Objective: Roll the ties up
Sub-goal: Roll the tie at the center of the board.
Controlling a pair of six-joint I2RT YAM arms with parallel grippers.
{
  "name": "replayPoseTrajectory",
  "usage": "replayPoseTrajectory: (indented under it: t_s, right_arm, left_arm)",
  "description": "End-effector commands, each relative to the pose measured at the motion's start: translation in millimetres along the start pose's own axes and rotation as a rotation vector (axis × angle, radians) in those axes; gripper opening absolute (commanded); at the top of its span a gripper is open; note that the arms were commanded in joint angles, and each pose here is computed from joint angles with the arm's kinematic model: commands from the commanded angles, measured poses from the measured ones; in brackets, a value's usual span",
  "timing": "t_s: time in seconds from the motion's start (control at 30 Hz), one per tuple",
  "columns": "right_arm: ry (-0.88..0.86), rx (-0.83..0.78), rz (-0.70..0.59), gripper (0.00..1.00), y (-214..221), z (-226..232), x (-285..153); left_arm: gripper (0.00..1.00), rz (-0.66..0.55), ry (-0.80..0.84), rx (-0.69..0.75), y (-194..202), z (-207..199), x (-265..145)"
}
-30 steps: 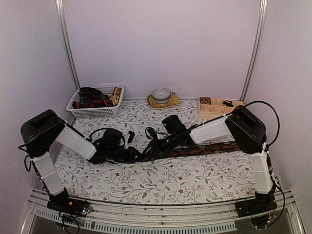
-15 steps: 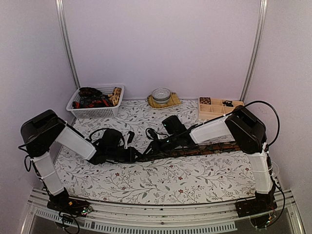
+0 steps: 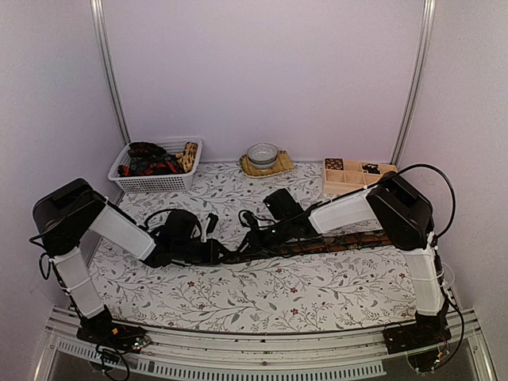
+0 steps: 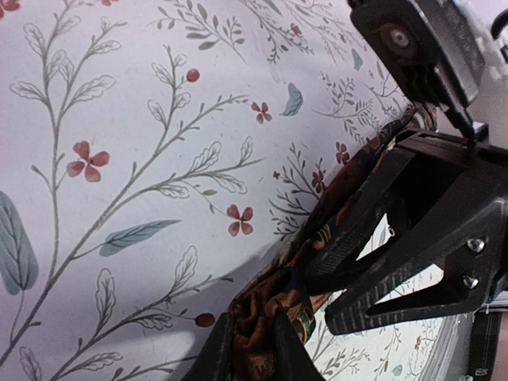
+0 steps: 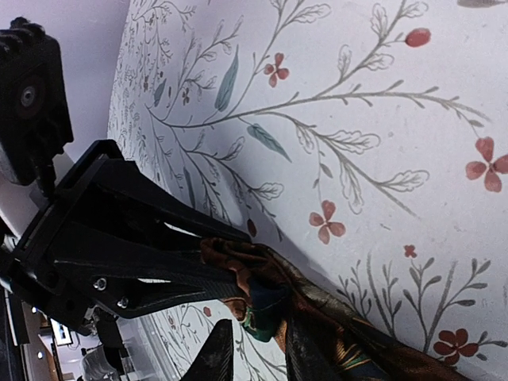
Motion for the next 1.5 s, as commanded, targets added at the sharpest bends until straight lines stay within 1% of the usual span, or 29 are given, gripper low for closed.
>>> replayPoseTrajectory:
  t_s: [0.0,0.13,0.27,0.5,0.6,0.8,0.93,1.03,1.1,1.13,1.23,1.3,1.37,1.47]
  right_arm:
    - [0.078,-0.017,0.013,0.23,-2.5,-7.9,2.4]
    - [0.142,-0.021,0.044,0.22,1.5,-15.9,11.7]
    - [0.133,-0.035,0.052,0.22,3.5,-13.2,17.3]
    - [0.178,-0.091,0.001,0.21,-10.2,1.7,-0.7]
    - [0.216,-0.137,-0.021,0.22,-17.6,7.5,-12.4]
    - [0.288,-0.305,-0.064,0.22,-34.5,20.6,-36.6]
    - [0.338,-0.405,-0.081,0.23,-41.2,24.6,-48.6]
    - [0.353,-0.464,-0.086,0.23,-43.8,27.9,-55.4]
    - [0.342,-0.492,-0.096,0.24,-45.6,32.7,-57.6]
    - [0.328,-0.500,-0.100,0.24,-45.9,35.4,-57.8]
    - [0.291,-0.509,-0.101,0.24,-45.2,42.4,-55.6]
    - [0.283,-0.505,-0.102,0.24,-45.8,43.0,-55.0]
    - [0.278,-0.504,-0.100,0.24,-45.4,44.0,-54.5]
    - [0.279,-0.506,-0.102,0.24,-45.9,45.9,-55.7]
  left_arm:
    - [0.17,0.106,-0.199,-0.046,25.8,44.6,-5.1]
    - [0.17,0.117,-0.211,-0.049,27.5,45.9,-6.3]
    - [0.17,0.113,-0.217,-0.045,25.7,42.5,-6.9]
    - [0.17,0.116,-0.252,-0.031,21.7,40.9,-11.3]
    - [0.16,0.128,-0.274,-0.019,21.3,40.4,-14.0]
    - [0.14,0.152,-0.339,0.020,17.3,41.8,-20.5]
    - [0.04,0.152,-0.372,0.050,13.1,40.6,-29.4]
    - [0.04,0.142,-0.384,0.058,9.3,41.3,-35.2]
    - [0.08,0.129,-0.368,0.061,6.3,37.4,-36.1]
    - [0.13,0.121,-0.354,0.060,4.6,34.0,-36.2]
    - [0.34,0.083,-0.324,0.066,-4.4,23.9,-38.1]
    - [0.43,0.064,-0.327,0.069,-10.8,21.9,-40.7]
    - [0.48,0.050,-0.333,0.070,-16.0,21.6,-43.2]
    - [0.52,0.009,-0.334,0.069,-26.3,20.3,-51.2]
Point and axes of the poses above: each gripper's point midway between its finger pads, its own x axis out along the fingers, its own z axis along the line the jaws close on, y = z × x, the point moved 2 cm from there along -x, back along the fingers, and after that the axes turned 13 degrees about -x, right-handed, at the moved point
